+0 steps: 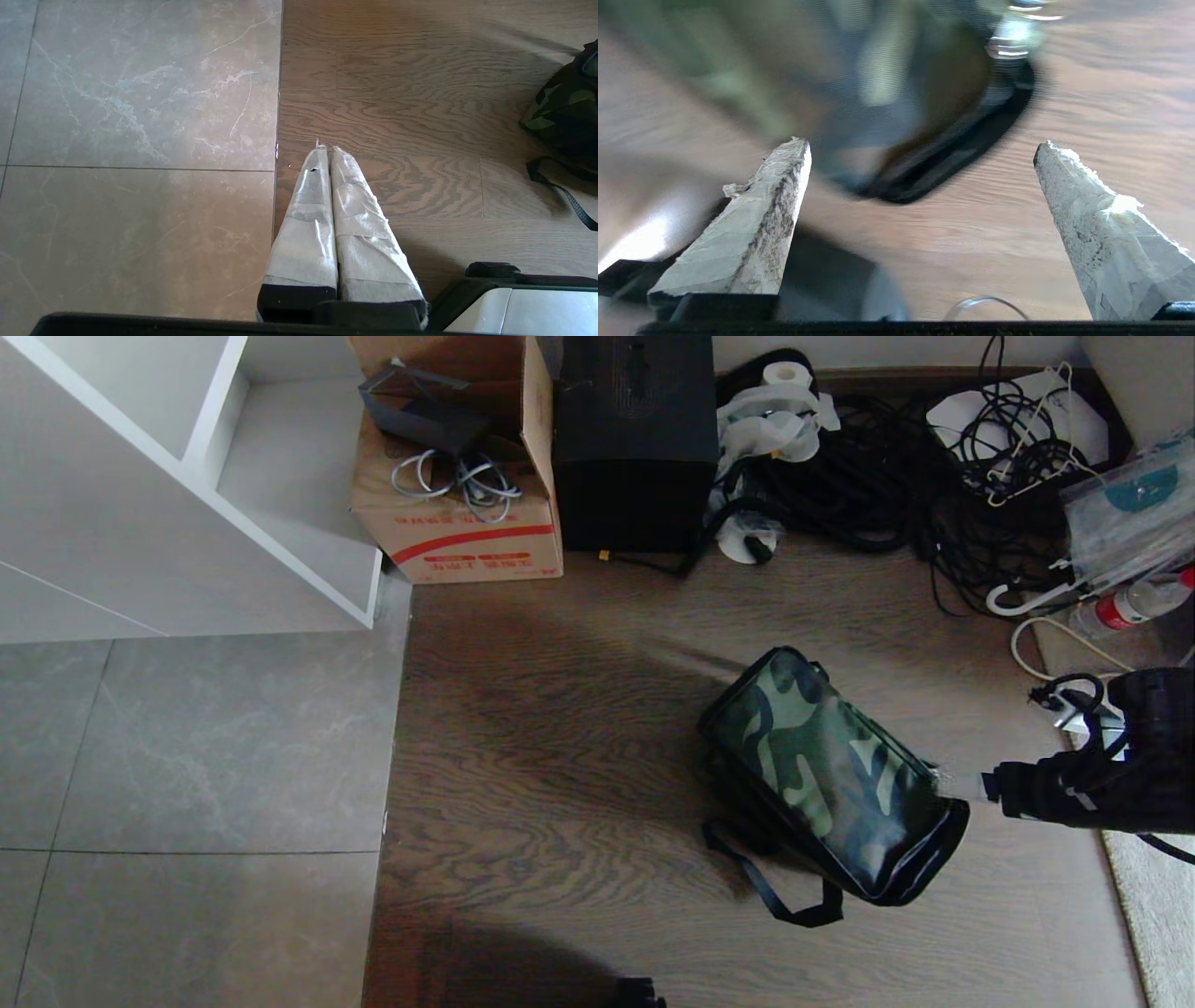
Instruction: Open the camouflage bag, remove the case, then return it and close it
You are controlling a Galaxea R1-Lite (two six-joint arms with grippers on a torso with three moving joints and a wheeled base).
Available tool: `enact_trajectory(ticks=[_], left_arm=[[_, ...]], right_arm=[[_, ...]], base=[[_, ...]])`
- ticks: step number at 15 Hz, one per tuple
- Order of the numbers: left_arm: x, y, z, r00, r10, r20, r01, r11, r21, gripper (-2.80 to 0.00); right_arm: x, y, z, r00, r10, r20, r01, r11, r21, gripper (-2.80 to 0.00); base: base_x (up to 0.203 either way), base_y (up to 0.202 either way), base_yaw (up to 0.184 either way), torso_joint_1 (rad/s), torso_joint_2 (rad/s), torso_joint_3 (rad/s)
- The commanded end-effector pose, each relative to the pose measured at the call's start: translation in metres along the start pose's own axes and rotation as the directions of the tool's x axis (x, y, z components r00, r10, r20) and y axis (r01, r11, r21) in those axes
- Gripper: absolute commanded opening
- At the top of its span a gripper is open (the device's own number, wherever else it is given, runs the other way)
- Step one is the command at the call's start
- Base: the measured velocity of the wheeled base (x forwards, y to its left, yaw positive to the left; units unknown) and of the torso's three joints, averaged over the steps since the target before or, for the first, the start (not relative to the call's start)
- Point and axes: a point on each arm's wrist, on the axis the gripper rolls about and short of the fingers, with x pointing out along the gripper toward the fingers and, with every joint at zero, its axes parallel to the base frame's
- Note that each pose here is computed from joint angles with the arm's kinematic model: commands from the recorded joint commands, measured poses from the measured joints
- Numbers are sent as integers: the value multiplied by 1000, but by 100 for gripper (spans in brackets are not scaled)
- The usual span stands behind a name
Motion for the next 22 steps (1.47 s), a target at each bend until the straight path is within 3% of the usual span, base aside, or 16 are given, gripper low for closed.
enact_trajectory(ticks=[1, 5, 7, 9, 13, 16, 22], left_arm=[[1, 0, -3, 1000, 0, -7, 0, 1000, 0, -280], [1, 0, -3, 1000, 0, -8, 0, 1000, 0, -280], [1, 0, -3, 1000, 0, -7, 0, 1000, 0, -280], [1, 0, -3, 1000, 0, -8, 0, 1000, 0, -280], [1, 0, -3, 1000, 0, -8, 0, 1000, 0, -280], [1, 0, -3, 1000, 0, -8, 0, 1000, 0, -280], [1, 0, -3, 1000, 0, -8, 0, 1000, 0, -280]], right_arm=[[23, -11, -7, 996, -56, -65, 58, 998, 21, 0], [38, -15, -19, 989, -53, -140, 60, 997, 47, 0], [43, -13, -23, 984, -34, -176, 53, 993, 101, 0], [47, -12, -18, 986, -30, -167, 58, 985, 165, 0], [61, -12, -20, 982, -15, -190, 57, 974, 218, 0], [71, -8, -17, 982, 38, -185, 18, 955, 297, 0], [92, -6, -10, 984, 69, -167, -9, 942, 335, 0]], base=[[0, 0, 0, 0, 0, 0], [0, 0, 0, 0, 0, 0], [0, 0, 0, 0, 0, 0], [0, 0, 0, 0, 0, 0], [0, 0, 0, 0, 0, 0], [0, 0, 0, 0, 0, 0], [0, 0, 0, 0, 0, 0]])
